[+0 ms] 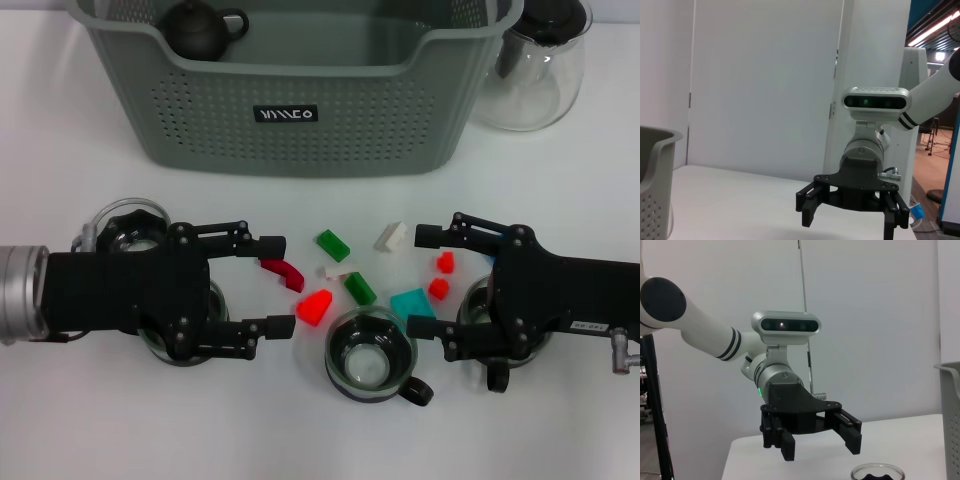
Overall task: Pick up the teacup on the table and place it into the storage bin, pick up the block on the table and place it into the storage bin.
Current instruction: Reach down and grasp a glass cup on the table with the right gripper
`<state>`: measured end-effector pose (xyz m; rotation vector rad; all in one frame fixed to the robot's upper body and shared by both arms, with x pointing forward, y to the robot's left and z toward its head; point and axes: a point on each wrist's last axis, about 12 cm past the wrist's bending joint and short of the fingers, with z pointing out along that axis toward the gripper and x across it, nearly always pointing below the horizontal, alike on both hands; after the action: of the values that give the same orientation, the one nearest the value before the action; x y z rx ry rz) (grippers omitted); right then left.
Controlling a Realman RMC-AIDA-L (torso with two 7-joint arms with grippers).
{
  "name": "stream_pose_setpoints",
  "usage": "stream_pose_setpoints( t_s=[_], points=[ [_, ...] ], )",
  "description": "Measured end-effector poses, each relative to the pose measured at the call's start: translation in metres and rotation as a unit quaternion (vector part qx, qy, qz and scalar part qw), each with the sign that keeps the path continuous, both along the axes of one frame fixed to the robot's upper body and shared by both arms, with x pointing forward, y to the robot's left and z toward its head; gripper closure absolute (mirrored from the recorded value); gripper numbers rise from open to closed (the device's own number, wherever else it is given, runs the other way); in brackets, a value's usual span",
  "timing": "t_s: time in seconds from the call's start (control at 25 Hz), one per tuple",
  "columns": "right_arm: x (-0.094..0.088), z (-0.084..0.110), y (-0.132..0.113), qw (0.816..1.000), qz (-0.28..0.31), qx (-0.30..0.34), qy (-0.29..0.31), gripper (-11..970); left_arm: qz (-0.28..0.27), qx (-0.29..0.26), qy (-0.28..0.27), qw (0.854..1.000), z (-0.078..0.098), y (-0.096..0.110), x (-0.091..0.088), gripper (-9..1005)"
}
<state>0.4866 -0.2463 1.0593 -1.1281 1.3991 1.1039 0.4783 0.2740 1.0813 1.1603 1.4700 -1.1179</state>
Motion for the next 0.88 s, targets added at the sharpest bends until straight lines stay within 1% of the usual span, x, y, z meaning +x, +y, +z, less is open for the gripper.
stream_pose_setpoints(
  t_s=[0.44, 0.6, 0.76, 0.88],
  points=[
    [0.000, 0.000, 0.000, 1.000, -0.001, 0.000, -0.002, 12, 0.001, 0.001, 0.001, 1.000, -0.001, -0.001, 0.001, 232],
    [0.001, 0.001, -0.001, 1.000, -0.010, 0.008, -0.001, 12, 0.001, -0.001, -0.001, 1.000, 0.000, 0.000, 0.001, 232],
    [0.002, 0.006, -0.005, 0.999, -0.018, 0.029, 0.018, 12, 0.009, -0.003, 0.001, 1.000, 0.001, 0.004, -0.001, 232],
    [0.006, 0.013, -0.015, 0.999, -0.010, 0.001, 0.047, 14, 0.023, 0.004, 0.014, 1.000, 0.001, 0.014, -0.006, 231]
  ],
)
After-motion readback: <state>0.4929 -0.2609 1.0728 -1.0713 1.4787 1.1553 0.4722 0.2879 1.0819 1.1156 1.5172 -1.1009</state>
